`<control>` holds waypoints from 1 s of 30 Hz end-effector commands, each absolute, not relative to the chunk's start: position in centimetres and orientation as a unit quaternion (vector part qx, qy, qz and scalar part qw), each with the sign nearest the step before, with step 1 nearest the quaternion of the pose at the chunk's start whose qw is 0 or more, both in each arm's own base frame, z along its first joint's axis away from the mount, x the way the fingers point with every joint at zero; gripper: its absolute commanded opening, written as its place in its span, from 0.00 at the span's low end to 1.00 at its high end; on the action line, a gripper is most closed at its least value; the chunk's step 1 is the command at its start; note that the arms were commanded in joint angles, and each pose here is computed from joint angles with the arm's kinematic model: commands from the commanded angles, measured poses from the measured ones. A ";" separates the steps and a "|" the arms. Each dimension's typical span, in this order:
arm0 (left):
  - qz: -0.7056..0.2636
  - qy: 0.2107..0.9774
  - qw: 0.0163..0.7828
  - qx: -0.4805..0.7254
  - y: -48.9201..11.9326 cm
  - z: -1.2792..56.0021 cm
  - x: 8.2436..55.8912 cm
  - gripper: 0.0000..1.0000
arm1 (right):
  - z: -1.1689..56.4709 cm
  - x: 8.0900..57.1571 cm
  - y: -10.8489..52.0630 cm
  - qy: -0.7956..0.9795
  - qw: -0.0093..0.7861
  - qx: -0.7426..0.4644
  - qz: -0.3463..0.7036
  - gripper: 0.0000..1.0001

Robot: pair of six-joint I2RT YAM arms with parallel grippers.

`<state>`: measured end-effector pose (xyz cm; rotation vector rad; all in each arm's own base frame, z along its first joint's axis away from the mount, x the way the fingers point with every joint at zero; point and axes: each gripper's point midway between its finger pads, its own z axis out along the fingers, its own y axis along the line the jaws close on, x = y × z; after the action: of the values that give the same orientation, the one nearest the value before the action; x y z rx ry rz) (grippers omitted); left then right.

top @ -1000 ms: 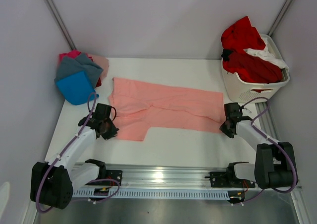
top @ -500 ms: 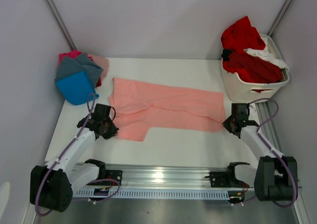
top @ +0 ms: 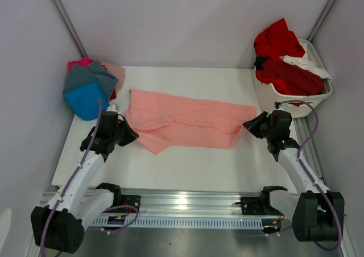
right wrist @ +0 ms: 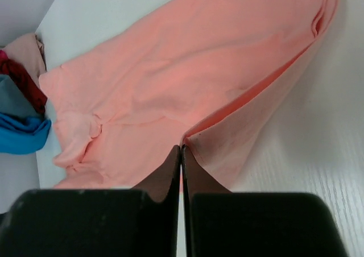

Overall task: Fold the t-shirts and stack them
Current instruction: Fold the other side of the tshirt into a rectangle

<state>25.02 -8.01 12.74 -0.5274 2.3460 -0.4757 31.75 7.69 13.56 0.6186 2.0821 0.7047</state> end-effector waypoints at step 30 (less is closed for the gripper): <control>-0.075 0.865 0.452 -0.202 -4.8 19.5 40.5 0.01 | 18.8 41.6 5.3 0.844 0.496 0.018 -0.206 0.00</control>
<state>36.91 -4.63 16.05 -0.5174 2.2850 -0.1327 40.06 5.57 16.23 0.0895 2.1602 -0.4166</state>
